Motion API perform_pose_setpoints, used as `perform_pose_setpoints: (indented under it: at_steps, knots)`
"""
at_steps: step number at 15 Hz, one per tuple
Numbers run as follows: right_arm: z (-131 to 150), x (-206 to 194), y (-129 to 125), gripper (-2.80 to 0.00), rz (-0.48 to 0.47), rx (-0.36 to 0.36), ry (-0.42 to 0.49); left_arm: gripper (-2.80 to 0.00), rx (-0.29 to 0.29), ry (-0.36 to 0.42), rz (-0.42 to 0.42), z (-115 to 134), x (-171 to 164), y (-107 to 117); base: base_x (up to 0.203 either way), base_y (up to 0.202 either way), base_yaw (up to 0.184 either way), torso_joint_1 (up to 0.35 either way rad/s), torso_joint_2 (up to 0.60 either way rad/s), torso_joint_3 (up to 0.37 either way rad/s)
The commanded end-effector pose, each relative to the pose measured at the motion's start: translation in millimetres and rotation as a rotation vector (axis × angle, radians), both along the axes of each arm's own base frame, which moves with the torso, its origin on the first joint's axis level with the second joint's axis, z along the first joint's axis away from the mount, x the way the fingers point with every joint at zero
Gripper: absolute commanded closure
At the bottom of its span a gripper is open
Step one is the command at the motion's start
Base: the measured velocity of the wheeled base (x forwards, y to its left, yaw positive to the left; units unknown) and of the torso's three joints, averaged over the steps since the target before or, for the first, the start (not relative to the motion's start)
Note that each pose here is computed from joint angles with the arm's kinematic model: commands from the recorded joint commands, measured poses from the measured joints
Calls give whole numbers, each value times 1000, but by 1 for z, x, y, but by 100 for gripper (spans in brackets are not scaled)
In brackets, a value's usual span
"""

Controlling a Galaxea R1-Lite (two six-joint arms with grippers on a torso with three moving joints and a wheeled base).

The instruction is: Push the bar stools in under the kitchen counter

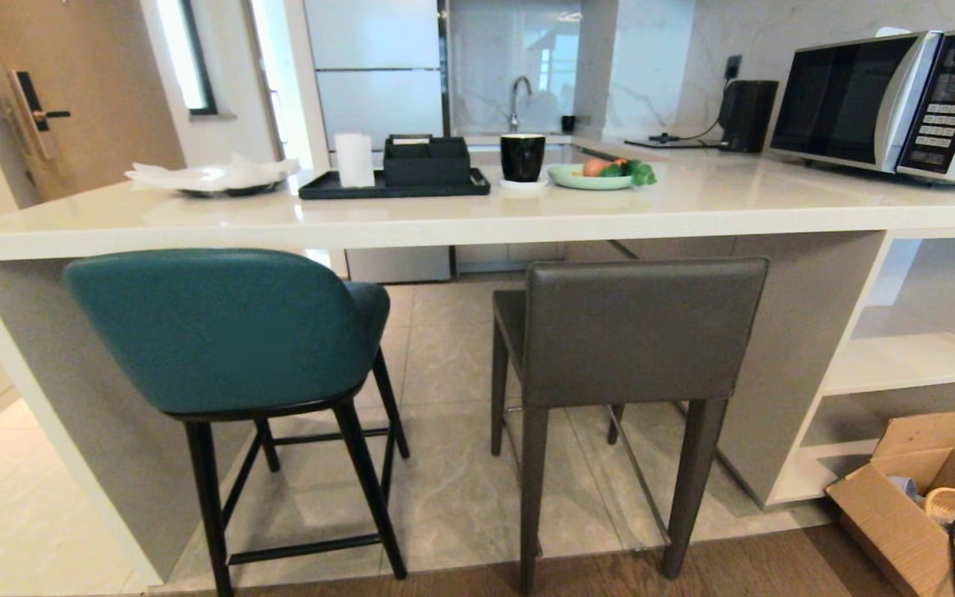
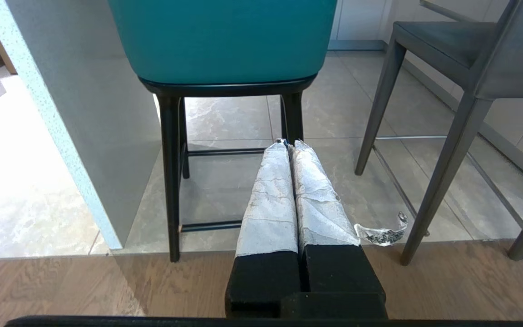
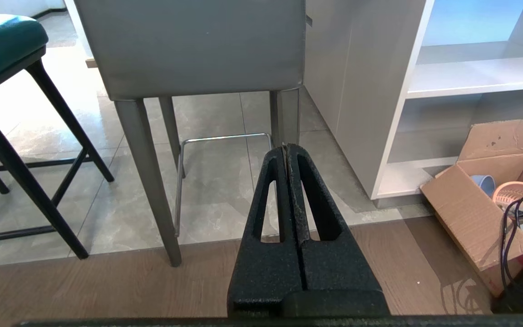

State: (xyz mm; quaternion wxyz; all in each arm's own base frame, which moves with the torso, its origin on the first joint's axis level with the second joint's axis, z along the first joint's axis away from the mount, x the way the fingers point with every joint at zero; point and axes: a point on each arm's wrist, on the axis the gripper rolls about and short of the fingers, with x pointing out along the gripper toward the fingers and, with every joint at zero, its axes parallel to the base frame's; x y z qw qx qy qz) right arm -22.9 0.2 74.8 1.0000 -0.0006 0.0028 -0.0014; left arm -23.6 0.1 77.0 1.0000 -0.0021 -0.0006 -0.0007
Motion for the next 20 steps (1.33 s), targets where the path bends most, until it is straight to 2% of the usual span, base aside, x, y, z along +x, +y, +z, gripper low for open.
perform_pose_setpoints:
  at_steps: [1,20]
  knots:
    - [0,0,0,0,1,0,2,0,0,1,0,0,0,0,0,0,0,0,0,0]
    - [0,0,0,0,0,0,3,0,-3,3,0,0,0,0,0,0,0,0,0,0]
